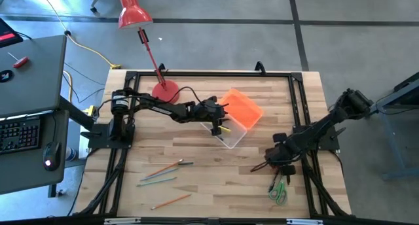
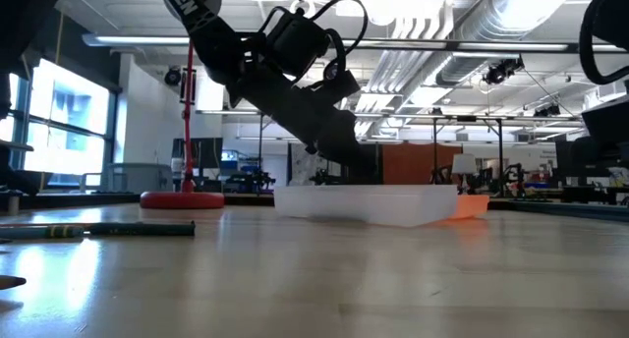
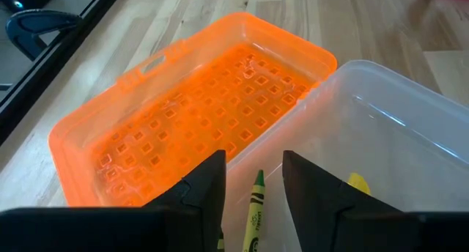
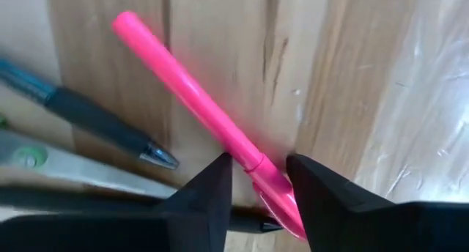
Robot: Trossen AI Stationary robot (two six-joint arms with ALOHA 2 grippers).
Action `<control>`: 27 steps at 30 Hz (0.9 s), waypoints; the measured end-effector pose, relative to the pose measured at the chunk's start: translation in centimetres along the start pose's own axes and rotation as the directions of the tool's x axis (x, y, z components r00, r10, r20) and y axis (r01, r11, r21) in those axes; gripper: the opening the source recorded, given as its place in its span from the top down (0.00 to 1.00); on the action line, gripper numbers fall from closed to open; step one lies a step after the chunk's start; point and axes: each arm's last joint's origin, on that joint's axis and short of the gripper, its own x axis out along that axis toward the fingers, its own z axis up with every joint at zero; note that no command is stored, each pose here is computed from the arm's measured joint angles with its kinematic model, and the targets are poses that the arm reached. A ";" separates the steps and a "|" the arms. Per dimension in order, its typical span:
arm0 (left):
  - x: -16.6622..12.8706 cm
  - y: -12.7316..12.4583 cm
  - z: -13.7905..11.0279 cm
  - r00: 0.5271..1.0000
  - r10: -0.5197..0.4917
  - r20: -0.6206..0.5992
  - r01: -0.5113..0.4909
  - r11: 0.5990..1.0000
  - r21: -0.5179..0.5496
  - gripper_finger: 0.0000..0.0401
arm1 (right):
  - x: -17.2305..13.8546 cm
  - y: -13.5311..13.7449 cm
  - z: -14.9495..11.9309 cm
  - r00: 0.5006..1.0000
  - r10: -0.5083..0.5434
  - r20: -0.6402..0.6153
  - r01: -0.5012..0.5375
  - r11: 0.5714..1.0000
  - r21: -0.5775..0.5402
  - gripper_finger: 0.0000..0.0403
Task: Pick & place school supplies into a supply box
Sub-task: Put the pink pen into the supply box
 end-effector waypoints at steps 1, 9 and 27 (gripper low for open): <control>0.0 0.0 0.0 1.000 0.000 0.000 0.000 1.000 0.000 0.59 | 0.0 0.0 0.0 1.000 -0.006 0.007 0.006 1.000 0.012 0.74; 0.0 0.0 0.1 1.000 0.001 0.007 -0.001 1.000 -0.001 0.59 | -1.6 0.1 1.8 0.998 -0.024 0.059 0.022 0.999 0.036 0.97; -12.3 4.1 10.5 0.893 0.449 0.007 -0.449 0.893 -0.018 0.59 | -9.4 -6.6 14.6 0.730 -0.247 0.637 0.119 0.964 0.237 0.96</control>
